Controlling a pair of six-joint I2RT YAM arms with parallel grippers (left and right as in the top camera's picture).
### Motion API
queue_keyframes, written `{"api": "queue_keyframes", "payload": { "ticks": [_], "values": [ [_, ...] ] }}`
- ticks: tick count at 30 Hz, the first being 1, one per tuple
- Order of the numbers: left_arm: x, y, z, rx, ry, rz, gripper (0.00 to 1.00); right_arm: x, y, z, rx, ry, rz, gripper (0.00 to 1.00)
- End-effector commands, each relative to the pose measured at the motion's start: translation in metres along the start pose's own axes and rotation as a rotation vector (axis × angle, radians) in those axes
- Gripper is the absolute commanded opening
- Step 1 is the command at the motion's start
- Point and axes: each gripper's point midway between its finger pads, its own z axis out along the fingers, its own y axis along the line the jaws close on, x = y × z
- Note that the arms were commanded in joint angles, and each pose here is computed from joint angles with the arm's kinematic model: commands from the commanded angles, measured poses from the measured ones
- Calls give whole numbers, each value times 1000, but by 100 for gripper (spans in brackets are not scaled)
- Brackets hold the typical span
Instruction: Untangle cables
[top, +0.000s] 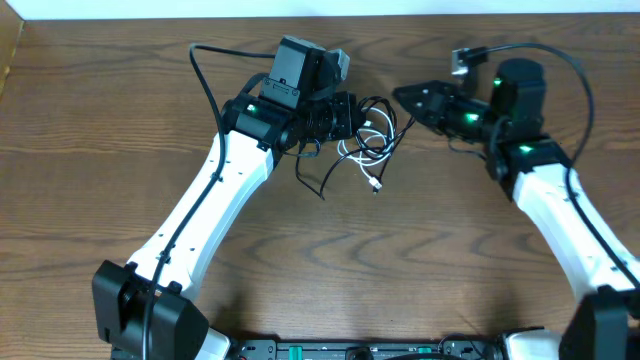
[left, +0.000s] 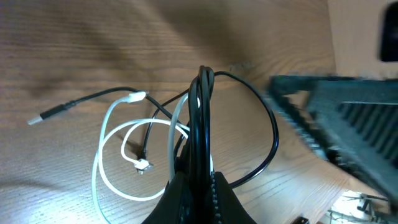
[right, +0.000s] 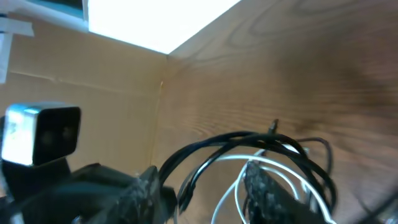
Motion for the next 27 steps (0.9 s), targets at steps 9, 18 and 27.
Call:
{"api": "queue_keyframes", "payload": {
  "ticks": [9,18,27],
  "values": [
    [-11,-9,-3,28,-32,-10,7,26,-6,45,2,73,140,46],
    [-9,-14,-3,51,-18,-76,7,24,-15,60,-5,60,175,39],
    [-8,-19,-3,79,-7,-138,7,23,-15,64,-2,44,168,38]
  ]
}}
